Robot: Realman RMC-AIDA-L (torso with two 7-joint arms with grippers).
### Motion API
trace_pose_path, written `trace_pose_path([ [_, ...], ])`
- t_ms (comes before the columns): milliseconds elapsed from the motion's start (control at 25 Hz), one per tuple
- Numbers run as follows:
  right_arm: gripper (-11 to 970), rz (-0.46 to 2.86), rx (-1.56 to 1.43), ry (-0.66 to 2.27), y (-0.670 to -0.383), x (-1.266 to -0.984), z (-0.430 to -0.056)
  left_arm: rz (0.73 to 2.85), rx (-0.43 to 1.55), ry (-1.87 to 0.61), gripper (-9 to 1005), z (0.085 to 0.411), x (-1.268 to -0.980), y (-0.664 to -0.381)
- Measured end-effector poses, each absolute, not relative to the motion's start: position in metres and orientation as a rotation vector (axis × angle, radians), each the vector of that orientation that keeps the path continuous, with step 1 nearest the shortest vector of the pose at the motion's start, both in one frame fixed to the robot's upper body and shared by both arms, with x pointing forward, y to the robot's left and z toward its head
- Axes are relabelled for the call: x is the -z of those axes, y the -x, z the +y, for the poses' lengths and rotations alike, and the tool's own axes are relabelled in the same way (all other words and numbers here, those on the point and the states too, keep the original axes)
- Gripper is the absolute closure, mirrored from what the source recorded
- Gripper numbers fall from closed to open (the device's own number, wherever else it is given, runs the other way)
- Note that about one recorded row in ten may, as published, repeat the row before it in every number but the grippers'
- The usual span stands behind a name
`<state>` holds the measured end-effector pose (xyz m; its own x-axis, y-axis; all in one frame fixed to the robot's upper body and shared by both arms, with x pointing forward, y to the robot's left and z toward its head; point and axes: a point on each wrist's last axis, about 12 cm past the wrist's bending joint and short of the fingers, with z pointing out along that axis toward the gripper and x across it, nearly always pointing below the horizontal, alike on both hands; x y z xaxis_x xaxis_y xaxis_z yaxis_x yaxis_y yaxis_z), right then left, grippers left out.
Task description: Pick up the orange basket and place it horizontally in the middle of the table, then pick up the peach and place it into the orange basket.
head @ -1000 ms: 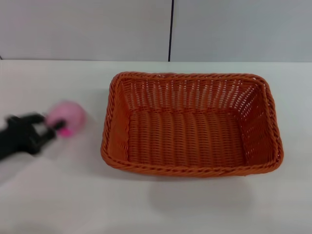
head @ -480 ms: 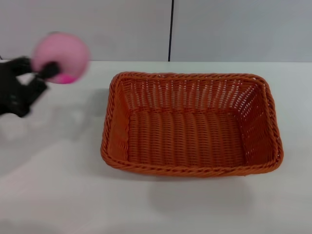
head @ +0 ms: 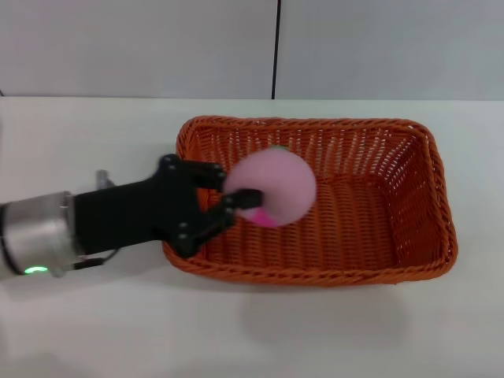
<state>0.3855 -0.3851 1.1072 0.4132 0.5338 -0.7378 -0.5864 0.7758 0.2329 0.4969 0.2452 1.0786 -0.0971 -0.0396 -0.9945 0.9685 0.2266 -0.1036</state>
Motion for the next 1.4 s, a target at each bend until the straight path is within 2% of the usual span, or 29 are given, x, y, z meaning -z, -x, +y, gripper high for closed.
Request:
trace_pose_path([
  [120,424,0.907,-0.711,0.069,-0.386,-1.107,-0.384,1.406,1.103,-0.967,851,0.235,-1.072,-0.5],
  [320,425,0.911,-0.715,0.059,-0.386,-1.105,-0.383,1.438,1.055,-0.936,662,0.235,-1.068,-0.503],
  [440,425,0.916,-0.722,0.045,-0.387,-1.102,-0.382,1.45,1.005,-0.855,558,0.254,-1.07,-0.502],
  [680,425,0.918,-0.717,0.033,-0.387,-1.101,-0.383,1.466,0.934,-0.788,287,0.279,-1.069,-0.488],
  [840,424,0.916,-0.719,0.038,-0.388,-1.102,-0.382,1.483,0.919,-0.768,249,0.285,-1.066,-0.482],
  [920,424,0.92,-0.715,0.04,-0.388,-1.101,-0.382,1.485,0.866,-0.69,230,0.299,-1.067,-0.481],
  [1080,425,0.943,-0.648,0.023,-0.382,-1.094,-0.384,1.463,0.662,-0.401,192,0.349,-1.07,-0.477],
  [1200,425,0.964,-0.524,-0.036,-0.37,-1.084,-0.391,1.423,0.414,-0.196,182,0.393,-1.068,-0.458],
  [1400,424,1.046,-0.223,-0.251,-0.348,-1.056,-0.405,1.419,0.247,-0.085,182,0.413,-1.058,-0.435],
])
